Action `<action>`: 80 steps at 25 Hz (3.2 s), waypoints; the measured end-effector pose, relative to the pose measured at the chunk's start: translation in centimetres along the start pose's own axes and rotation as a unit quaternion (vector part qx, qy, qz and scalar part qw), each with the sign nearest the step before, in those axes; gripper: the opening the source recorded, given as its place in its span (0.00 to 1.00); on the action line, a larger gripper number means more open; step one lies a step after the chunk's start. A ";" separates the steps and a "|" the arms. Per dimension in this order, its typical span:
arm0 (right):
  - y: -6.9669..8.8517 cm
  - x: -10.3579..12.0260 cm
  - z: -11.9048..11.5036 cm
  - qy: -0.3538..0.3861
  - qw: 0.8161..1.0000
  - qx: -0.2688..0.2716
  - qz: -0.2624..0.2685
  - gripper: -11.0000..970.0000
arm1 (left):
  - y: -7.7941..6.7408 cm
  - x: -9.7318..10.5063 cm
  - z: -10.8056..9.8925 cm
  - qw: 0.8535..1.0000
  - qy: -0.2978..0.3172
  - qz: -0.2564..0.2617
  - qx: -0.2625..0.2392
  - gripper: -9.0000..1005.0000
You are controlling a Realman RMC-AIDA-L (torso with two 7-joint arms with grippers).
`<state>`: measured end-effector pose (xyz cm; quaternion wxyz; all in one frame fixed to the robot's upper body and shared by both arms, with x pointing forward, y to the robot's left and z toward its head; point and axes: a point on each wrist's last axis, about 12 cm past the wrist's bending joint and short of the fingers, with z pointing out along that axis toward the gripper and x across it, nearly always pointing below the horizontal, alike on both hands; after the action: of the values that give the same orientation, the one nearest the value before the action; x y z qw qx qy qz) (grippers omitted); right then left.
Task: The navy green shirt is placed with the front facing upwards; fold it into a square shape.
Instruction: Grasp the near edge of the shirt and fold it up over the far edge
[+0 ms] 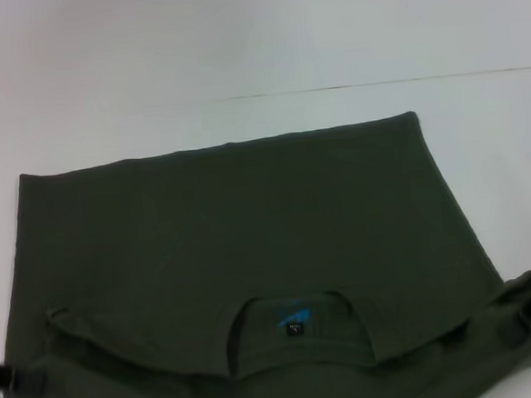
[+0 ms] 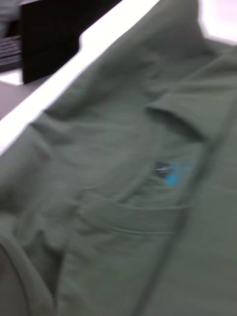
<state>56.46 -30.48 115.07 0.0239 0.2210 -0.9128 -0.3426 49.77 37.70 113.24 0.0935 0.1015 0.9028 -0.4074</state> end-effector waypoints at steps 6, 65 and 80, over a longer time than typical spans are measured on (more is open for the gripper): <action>-1.0 -0.6 -3.5 -0.120 0.992 -0.022 0.018 0.06 | 0.0 -1.9 -1.8 0.995 -0.100 0.003 0.011 0.04; -5.0 -9.8 5.1 -0.515 0.837 0.149 0.114 0.17 | 4.4 -8.4 9.6 0.877 -0.464 -0.083 -0.089 0.05; -5.0 -10.0 5.4 -0.531 0.827 0.158 0.098 0.32 | 4.8 -8.1 10.2 0.843 -0.518 -0.105 -0.099 0.24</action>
<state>66.38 -26.27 108.83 -0.4662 -0.0843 -0.8433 -0.2539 59.72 32.18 105.22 0.5142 -0.2293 0.7634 -0.3166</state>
